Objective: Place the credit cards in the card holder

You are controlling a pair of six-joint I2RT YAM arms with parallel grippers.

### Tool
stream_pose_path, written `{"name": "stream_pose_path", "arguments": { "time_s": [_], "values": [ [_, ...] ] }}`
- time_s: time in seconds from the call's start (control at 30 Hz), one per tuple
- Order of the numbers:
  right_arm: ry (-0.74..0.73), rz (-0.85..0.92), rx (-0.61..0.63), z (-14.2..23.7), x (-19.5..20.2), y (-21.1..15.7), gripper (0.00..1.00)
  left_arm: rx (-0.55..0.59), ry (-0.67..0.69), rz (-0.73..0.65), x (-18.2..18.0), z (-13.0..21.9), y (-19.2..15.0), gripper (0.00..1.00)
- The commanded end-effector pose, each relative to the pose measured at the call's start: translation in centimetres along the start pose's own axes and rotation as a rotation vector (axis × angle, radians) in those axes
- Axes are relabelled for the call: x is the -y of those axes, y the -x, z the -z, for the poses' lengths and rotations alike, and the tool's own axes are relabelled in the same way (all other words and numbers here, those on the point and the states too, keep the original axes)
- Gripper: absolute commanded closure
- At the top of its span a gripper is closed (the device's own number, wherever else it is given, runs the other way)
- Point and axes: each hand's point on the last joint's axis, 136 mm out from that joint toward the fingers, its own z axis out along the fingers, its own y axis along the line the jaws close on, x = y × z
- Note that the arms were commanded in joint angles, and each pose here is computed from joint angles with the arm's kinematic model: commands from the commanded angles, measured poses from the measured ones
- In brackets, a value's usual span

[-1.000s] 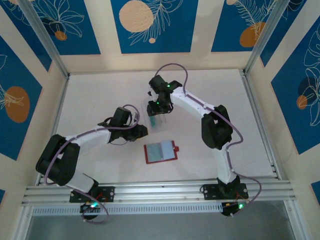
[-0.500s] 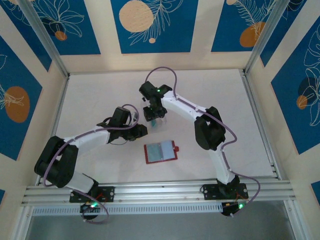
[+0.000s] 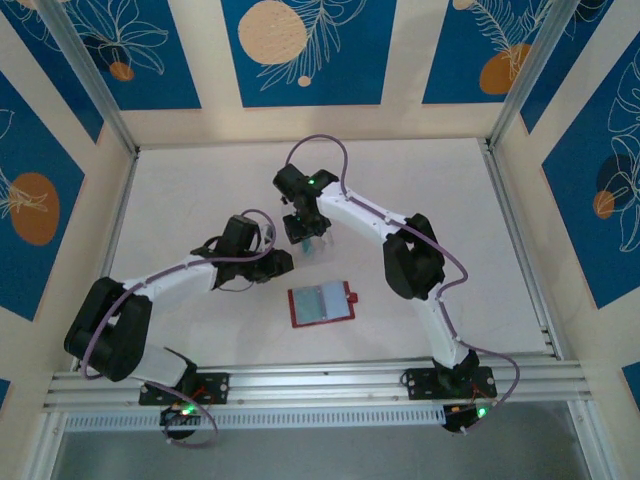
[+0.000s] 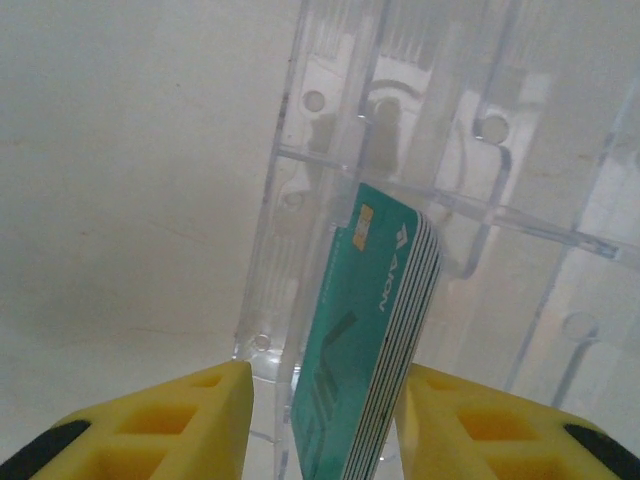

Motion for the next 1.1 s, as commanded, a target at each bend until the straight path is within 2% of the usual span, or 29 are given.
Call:
{"name": "stream_pose_path", "arguments": {
  "time_s": [0.0, 0.47, 0.77, 1.07],
  "values": [
    [0.105, -0.035, -0.027, 0.8, -1.1, -0.5, 0.57, 0.005, 0.014, -0.002, -0.7, 0.6, -0.1, 0.65],
    [0.320, -0.094, -0.057, 1.4, -2.4, -0.2, 0.55, 0.009, 0.018, 0.006, -1.3, 0.9, -0.2, 0.66],
    [0.390, -0.115, -0.030, 2.9, -2.3, 0.2, 0.57, 0.003, 0.012, 0.011, -1.4, 0.6, -0.2, 0.66],
    [0.395, -0.110, -0.030, 3.2, -2.3, 0.2, 0.62, 0.005, 0.010, 0.013, -1.5, 0.7, -0.1, 0.66]
  ]
}}
